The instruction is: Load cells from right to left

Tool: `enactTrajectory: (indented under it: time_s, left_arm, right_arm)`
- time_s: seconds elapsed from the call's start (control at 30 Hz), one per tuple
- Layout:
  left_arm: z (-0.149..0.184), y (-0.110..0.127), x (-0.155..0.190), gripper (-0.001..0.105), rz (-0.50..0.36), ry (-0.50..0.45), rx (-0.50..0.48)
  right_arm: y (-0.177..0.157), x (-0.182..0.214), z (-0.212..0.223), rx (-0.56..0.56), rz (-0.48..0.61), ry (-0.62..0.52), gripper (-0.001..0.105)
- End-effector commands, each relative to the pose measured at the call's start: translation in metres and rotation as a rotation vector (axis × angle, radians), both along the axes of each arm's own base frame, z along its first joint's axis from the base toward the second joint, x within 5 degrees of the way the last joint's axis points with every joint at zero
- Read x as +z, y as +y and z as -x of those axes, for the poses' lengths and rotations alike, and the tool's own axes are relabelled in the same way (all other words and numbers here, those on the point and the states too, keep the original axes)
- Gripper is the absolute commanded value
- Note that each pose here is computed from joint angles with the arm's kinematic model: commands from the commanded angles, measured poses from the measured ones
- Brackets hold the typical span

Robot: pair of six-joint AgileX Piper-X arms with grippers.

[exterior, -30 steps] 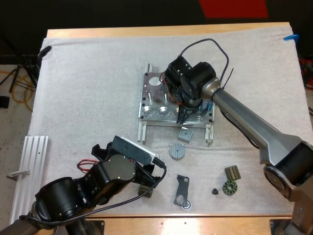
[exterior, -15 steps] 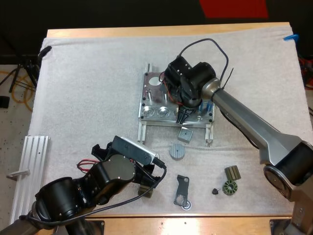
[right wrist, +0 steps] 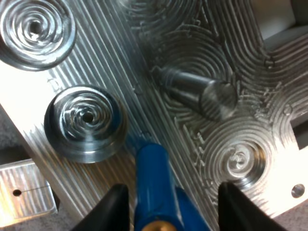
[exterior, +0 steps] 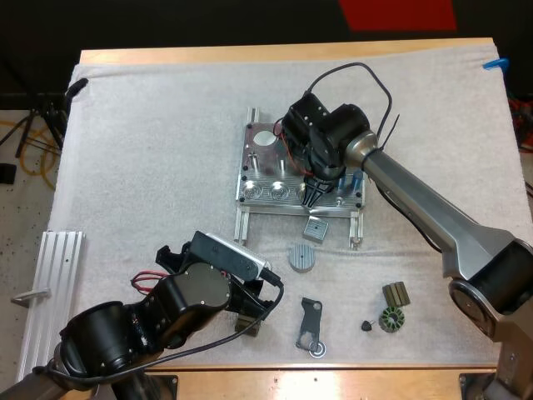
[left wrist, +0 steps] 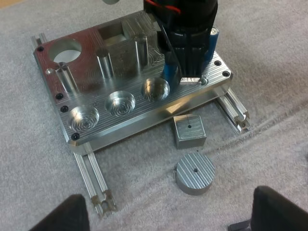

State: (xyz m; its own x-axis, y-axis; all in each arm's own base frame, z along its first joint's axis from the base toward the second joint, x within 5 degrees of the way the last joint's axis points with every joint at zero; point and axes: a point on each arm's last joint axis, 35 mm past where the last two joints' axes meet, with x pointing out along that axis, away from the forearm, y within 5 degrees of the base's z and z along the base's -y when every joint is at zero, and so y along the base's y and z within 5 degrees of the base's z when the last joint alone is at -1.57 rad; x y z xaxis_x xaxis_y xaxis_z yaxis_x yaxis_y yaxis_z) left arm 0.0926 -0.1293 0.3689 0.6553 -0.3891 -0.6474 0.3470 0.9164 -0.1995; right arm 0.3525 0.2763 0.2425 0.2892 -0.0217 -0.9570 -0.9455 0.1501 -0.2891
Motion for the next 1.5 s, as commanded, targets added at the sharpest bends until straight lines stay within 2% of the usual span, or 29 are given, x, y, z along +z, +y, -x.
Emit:
enactTrajectory:
  time_s: [0.0,0.33,0.63,1.03,1.47]
  left_arm:
    - [0.001,0.002,0.002,0.068,-0.005,-0.016,0.015]
    - [0.001,0.002,0.002,0.068,-0.005,-0.016,0.015]
    - [0.001,0.002,0.002,0.068,-0.005,-0.016,0.015]
    - [0.001,0.002,0.002,0.068,-0.005,-0.016,0.015]
    - [0.001,0.002,0.002,0.068,-0.005,-0.016,0.015]
  right_arm:
    - [0.0,0.005,0.0,-0.009,-0.017,-0.017,0.043]
    - [0.0,0.032,0.002,-0.02,-0.116,-0.082,0.043]
    - [-0.004,0.039,0.002,-0.043,-0.066,-0.146,0.043]
    - [-0.009,0.013,0.005,-0.036,0.0,-0.119,0.043]
    - [-0.006,0.004,0.001,-0.02,-0.032,-0.165,0.043]
